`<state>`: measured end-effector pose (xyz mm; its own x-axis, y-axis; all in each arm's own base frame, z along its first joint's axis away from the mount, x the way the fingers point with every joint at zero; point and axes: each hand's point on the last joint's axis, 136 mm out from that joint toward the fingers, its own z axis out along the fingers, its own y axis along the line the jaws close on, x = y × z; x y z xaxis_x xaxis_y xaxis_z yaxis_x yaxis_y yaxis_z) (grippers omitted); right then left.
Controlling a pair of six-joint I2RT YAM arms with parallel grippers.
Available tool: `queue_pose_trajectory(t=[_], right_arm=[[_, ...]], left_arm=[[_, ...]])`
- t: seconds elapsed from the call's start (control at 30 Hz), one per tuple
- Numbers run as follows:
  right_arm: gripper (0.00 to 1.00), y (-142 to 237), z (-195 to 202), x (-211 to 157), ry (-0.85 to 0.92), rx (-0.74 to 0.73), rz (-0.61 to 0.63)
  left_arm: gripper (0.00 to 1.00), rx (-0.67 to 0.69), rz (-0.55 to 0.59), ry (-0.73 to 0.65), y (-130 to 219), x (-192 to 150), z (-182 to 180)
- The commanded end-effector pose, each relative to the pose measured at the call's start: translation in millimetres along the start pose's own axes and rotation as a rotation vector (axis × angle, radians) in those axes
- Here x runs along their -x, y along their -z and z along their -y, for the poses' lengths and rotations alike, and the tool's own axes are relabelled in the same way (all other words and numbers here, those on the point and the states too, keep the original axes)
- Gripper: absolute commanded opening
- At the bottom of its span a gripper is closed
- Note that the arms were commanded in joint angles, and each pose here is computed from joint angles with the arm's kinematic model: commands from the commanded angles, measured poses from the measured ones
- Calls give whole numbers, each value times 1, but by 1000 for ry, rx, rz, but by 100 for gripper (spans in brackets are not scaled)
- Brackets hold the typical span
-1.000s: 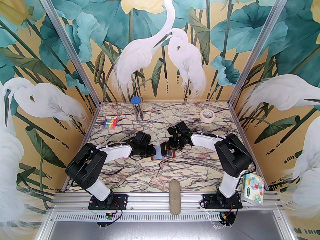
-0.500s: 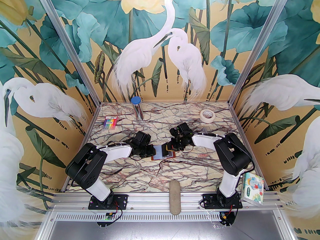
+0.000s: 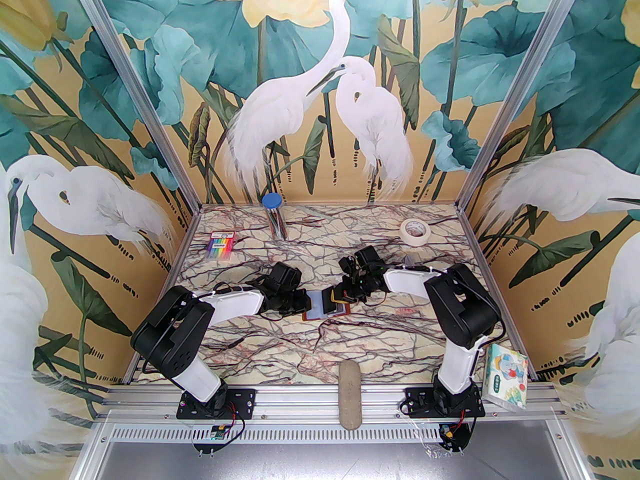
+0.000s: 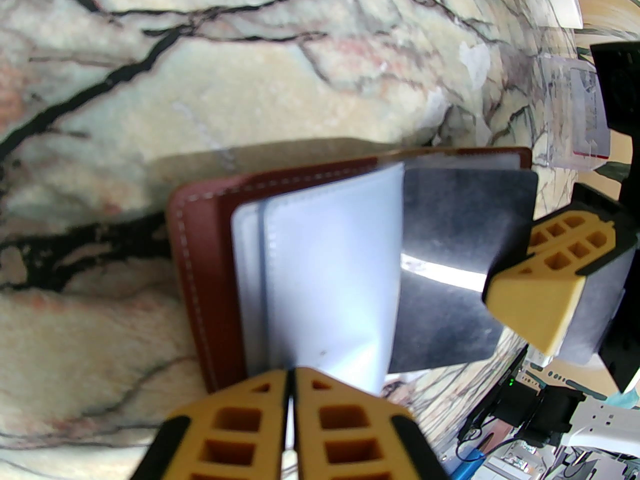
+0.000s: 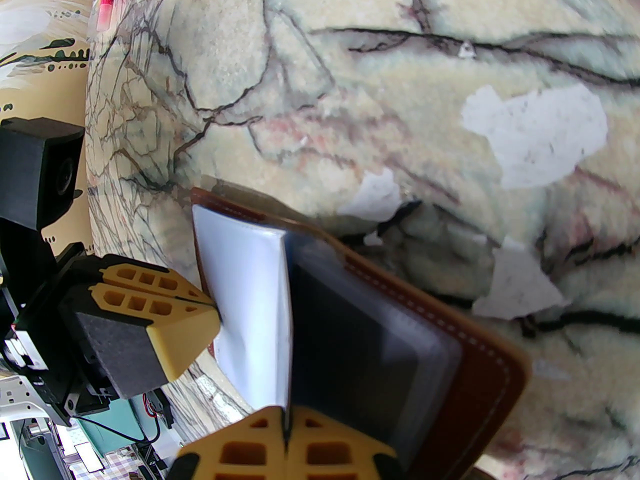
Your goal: Put the credit cards into the card holder
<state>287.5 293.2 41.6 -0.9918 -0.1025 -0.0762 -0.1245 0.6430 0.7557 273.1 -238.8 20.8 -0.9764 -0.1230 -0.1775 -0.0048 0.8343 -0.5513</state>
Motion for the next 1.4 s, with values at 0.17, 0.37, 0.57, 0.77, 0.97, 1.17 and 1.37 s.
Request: queue_pose_trajectory(t=[0.17,0.37,0.57,0.77,0.97,1.17,1.37], right_arm=[[0,-12,11,-15,-53,-5,-62],[0,-14,18,-18,-65,-26,-72],[0,-13,23,-18,-67,-48,-70],[0,-13,26,-20,-67,-69,-73],[0,-15,29,-19,-77,-70,-72],[0,-18,30,-18,-84,-68,-73],[0,-20,29,-17,-91,-62,-72]], left_arm=[[13,110,-43,42,-9,-18,-34],[19,122,-29,29,-3,-14,-33],[21,153,16,4,14,-4,-28],[23,188,29,0,18,0,-32],[23,182,39,-1,19,2,-30],[16,214,24,-2,15,0,-38],[11,221,9,10,10,-5,-43]])
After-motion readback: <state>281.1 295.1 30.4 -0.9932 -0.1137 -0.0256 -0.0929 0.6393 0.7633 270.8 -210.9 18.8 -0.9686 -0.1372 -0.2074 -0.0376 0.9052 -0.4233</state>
